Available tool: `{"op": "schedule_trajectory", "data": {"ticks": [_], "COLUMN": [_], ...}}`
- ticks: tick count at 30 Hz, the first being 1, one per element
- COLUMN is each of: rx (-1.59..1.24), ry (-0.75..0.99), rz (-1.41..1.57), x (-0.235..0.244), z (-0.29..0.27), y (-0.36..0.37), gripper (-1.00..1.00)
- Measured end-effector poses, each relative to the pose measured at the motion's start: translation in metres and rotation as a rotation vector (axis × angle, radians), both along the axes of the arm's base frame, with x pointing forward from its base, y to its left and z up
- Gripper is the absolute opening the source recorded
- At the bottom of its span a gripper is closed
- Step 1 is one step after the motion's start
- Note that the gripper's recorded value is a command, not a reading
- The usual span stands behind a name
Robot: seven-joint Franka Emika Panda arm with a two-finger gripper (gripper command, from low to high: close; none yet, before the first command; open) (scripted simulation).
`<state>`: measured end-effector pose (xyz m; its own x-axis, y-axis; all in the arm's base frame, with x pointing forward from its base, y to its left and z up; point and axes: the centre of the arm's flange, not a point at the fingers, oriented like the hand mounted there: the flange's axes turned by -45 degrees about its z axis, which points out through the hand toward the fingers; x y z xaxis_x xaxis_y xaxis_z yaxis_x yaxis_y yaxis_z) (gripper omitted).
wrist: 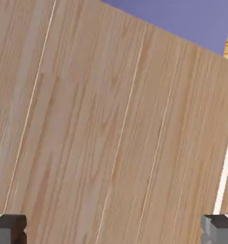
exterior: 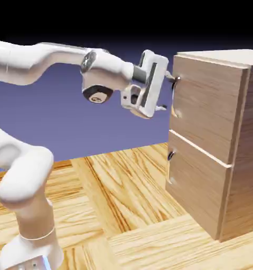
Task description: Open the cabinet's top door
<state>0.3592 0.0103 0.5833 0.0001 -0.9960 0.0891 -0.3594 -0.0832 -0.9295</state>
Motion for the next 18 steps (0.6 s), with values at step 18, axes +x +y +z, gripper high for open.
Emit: {"op": "schedule_trajectory", "data": {"ticks": [18], "rx": [0.799], "ry": [-0.232], "rz": [-0.211], "x": [0.005], "z": [-0.012], "y": [0.064], "gripper": [0.0]}}
